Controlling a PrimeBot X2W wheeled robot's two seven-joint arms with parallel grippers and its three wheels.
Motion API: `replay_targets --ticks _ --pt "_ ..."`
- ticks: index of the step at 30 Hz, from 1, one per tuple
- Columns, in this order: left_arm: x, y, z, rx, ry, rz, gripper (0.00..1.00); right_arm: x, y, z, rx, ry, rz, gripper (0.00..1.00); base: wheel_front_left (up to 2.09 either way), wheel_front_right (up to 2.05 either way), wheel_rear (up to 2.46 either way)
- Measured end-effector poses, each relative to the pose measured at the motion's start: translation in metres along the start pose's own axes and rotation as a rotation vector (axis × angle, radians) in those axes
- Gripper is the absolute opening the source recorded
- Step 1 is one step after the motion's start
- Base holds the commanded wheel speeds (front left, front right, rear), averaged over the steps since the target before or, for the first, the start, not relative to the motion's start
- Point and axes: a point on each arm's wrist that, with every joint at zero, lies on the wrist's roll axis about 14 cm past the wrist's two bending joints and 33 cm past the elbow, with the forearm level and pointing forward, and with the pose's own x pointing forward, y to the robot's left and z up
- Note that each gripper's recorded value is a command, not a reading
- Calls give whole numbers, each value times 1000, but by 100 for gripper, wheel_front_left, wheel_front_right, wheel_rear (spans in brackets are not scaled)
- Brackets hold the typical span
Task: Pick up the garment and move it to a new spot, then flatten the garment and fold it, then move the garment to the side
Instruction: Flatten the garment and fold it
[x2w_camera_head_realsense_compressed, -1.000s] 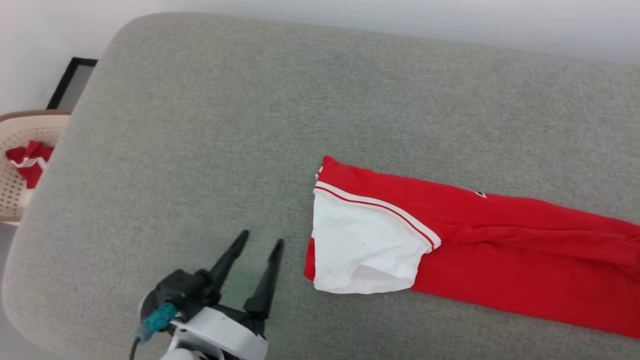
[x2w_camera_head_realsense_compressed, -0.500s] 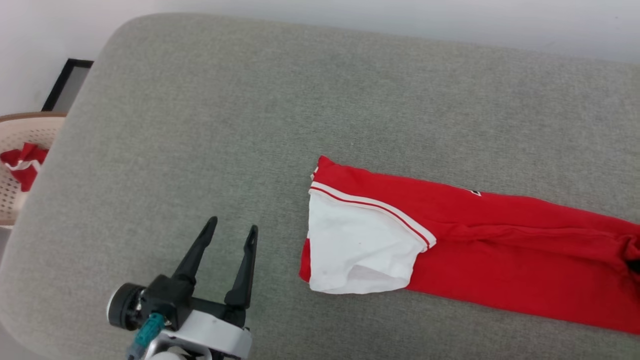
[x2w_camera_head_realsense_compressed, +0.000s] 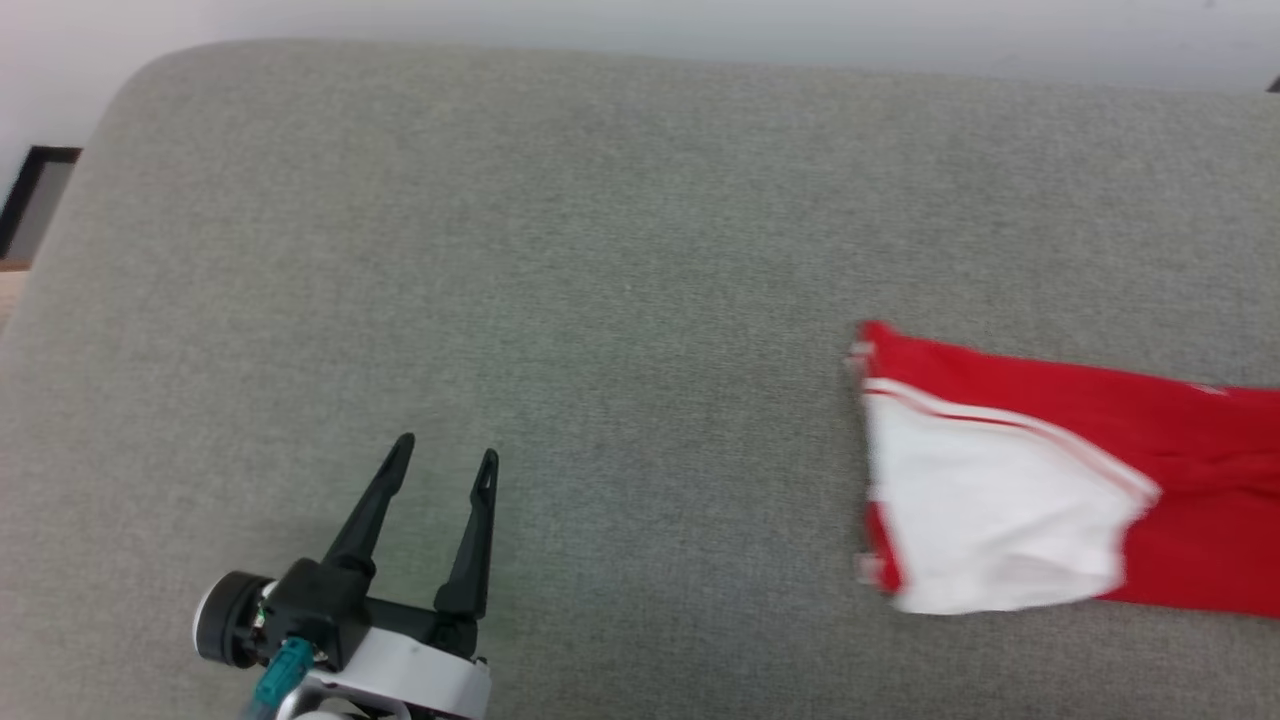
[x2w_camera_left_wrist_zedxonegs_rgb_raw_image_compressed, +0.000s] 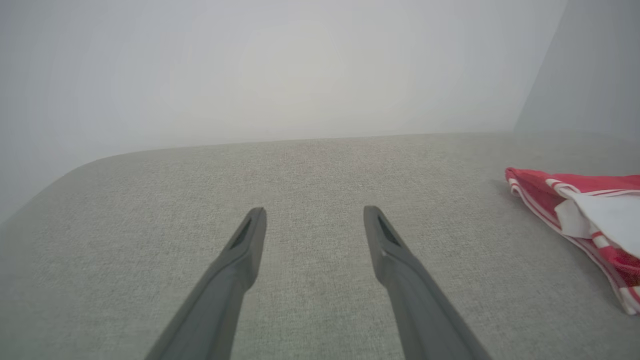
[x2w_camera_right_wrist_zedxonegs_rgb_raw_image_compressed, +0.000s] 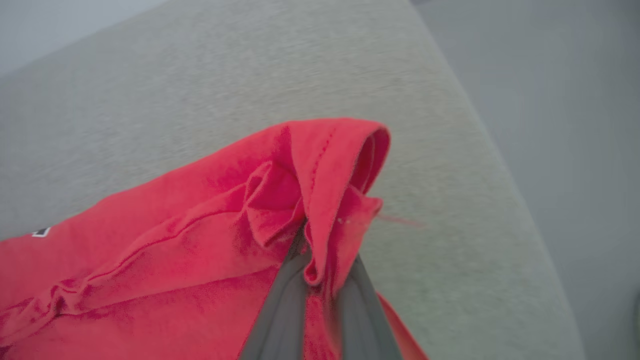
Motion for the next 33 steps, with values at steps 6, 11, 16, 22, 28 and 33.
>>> replay_targets --ticks 6,11,16,22,28,33 --pt "6 -8 -3 0 6 -32 100 -14 -33 10 9 -64 -85 0 0 0 0" --pt "7 -16 -4 -10 6 -57 100 -12 36 3 -66 -44 102 0 0 0 0" --pt "7 -15 -6 -20 12 -56 100 -31 135 -15 -232 18 374 0 0 0 0" --pt "4 -23 -12 -38 32 -70 100 -59 234 -41 -369 71 660 0 0 0 0" --pt "4 -21 -11 -51 30 -57 100 -63 289 -60 -470 106 787 0 0 0 0" --pt "2 -18 -18 -61 51 -42 100 -48 305 -68 -494 116 800 0 0 0 0"
